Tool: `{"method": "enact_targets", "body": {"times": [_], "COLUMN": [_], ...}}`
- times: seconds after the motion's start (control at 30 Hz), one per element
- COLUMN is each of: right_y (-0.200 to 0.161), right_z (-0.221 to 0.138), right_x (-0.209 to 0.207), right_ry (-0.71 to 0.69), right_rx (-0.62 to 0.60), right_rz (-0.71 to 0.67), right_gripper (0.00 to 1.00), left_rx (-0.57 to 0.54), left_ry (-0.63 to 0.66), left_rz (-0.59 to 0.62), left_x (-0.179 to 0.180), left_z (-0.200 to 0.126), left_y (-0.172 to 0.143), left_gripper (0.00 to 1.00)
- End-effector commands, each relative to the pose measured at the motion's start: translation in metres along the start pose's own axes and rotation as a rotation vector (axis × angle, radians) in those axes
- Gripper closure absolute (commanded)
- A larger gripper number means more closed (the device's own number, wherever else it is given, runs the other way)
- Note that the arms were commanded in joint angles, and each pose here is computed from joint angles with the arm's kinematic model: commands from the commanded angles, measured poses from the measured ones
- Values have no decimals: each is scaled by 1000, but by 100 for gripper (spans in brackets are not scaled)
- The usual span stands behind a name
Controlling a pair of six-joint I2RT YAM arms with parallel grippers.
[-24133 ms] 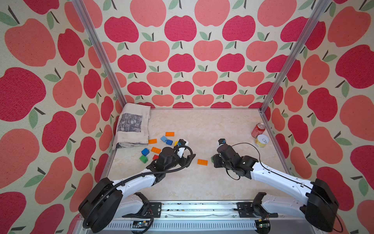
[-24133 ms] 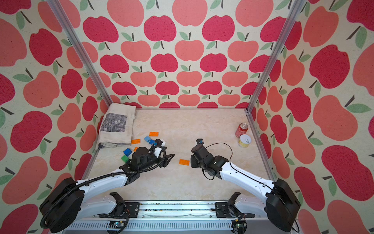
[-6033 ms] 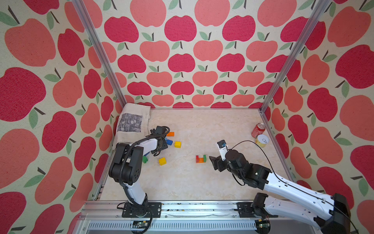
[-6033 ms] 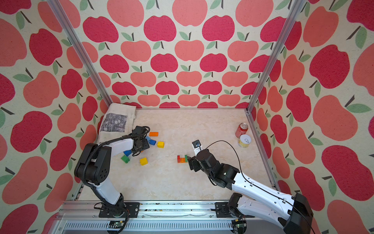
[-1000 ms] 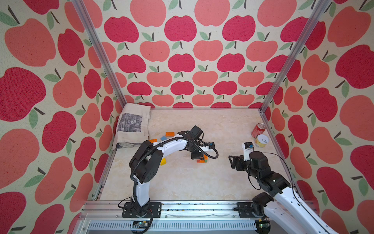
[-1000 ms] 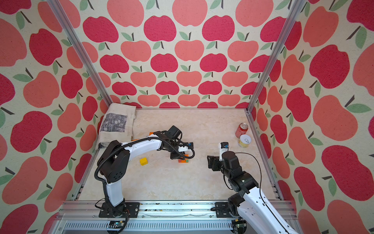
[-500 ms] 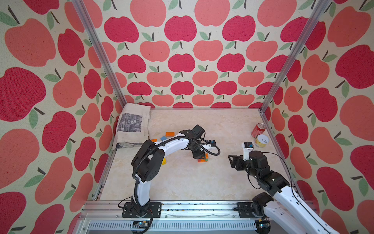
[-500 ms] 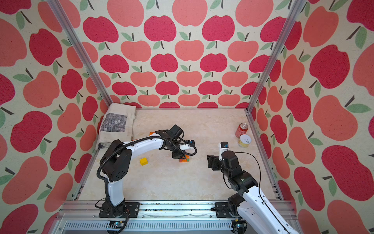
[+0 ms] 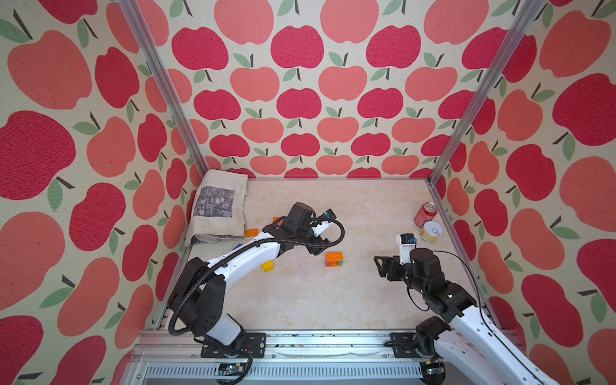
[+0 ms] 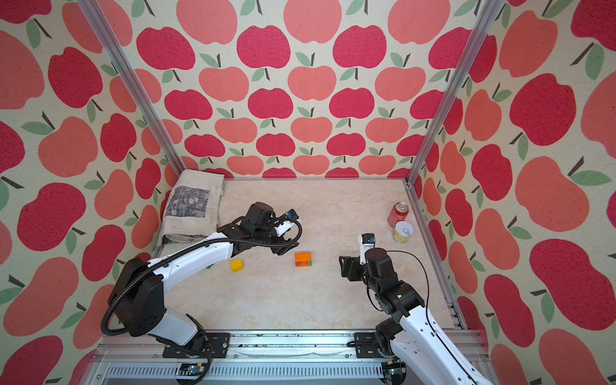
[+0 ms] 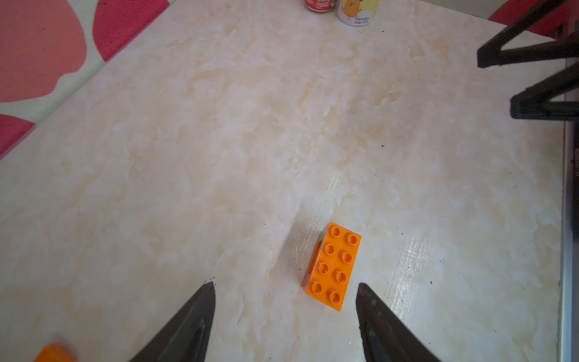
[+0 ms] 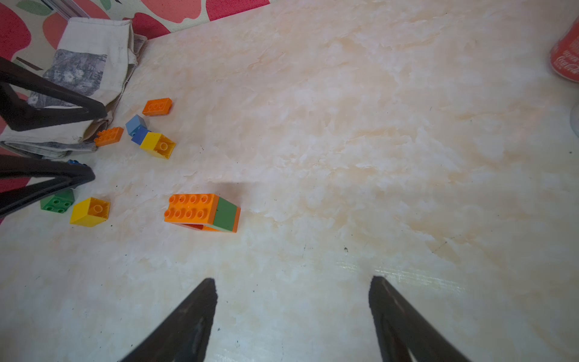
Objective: Assemble the letter p with lego
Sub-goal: Adjust the lego brick at the center of the board.
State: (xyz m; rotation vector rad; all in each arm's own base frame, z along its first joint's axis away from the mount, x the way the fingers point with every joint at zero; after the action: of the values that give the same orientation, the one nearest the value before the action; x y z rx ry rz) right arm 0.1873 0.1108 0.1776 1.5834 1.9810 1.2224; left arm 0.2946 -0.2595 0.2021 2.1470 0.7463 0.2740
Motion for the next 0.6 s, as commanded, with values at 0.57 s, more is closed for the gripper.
{"method": "enact_targets", "body": {"times": [0.57], "right_y": [18], "right_z": [14], "right_x": [21], "right_ry": [116], "right_rx": [58], "right_rz": [6], "right_gripper": [20], "left_rx": [227], "left_ry": [697], "left_rz": [-944], "left_x": [44], "left_z": [-84], "left_y": [-159], "left_gripper": [27]}}
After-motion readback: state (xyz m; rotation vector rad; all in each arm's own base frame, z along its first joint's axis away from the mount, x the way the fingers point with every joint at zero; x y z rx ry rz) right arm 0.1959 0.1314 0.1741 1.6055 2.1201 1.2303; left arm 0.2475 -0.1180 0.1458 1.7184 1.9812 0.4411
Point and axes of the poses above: each gripper's point midway between its finger pads, its own z axis out along the fingers, its own x axis along the line the jaws close on, y = z × x, the point moved 5 cm from there along -z, back along the fingers, and after that the axes turned 5 degrees about -z, right-handed, at the moved point
